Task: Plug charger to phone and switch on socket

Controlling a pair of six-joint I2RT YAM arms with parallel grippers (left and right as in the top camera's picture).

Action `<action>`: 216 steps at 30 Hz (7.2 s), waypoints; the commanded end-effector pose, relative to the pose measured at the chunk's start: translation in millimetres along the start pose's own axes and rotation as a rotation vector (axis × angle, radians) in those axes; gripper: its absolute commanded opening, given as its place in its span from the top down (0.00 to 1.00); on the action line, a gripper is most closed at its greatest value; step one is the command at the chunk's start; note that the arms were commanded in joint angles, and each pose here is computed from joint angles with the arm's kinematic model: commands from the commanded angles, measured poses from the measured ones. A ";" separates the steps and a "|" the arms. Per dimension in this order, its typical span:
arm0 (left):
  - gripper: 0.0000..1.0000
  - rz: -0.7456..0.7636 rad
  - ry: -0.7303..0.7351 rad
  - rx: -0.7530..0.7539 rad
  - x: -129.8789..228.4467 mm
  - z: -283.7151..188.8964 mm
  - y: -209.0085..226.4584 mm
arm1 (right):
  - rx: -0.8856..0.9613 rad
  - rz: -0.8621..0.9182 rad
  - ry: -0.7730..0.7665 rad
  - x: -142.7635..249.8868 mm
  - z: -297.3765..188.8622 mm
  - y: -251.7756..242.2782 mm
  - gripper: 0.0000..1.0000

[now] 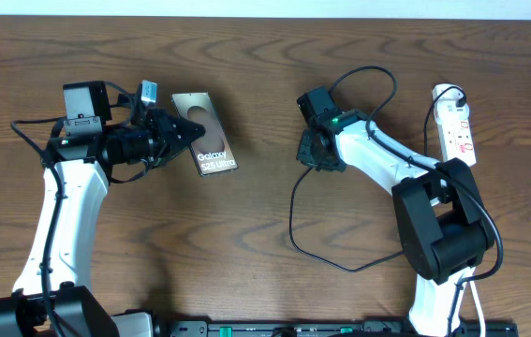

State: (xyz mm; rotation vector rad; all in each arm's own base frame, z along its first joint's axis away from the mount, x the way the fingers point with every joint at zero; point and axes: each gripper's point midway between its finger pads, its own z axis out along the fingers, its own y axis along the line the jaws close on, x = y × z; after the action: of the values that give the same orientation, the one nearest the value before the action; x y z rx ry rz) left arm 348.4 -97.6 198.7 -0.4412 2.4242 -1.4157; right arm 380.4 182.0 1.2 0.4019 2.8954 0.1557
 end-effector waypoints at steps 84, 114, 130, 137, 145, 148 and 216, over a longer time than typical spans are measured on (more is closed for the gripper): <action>0.93 0.329 0.017 0.469 -16.2 -26.1 -136.0 | -1.138 -0.753 0.000 91.2 -270.4 145.7 0.99; 0.93 0.405 -0.011 0.469 -18.7 -28.2 -135.4 | -1.178 -0.764 0.029 97.3 -276.3 145.8 0.99; 0.93 0.347 -0.027 0.460 -26.9 -35.8 -129.8 | -1.183 -0.766 0.014 94.0 -277.6 146.3 0.99; 0.93 0.295 -0.014 0.459 -26.7 -35.6 -129.5 | -1.191 -0.779 -0.022 89.4 -280.2 149.7 0.99; 0.93 0.251 -0.008 0.457 -27.5 -35.6 -129.3 | -1.193 -0.780 -0.025 89.1 -280.6 150.0 0.99; 0.93 0.238 -0.005 0.457 -27.5 -35.7 -129.4 | -1.185 -0.778 -0.035 87.2 -279.5 150.2 0.99; 0.93 0.286 -0.019 0.483 -29.0 -40.8 -139.8 | -1.280 -0.737 0.070 96.9 -292.7 153.8 0.99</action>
State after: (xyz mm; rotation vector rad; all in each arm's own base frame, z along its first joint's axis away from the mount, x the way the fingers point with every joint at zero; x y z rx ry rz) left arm 381.9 -116.7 326.9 -0.0972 1.9596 -1.7699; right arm 267.1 334.4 283.5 -0.8333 2.1557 1.6362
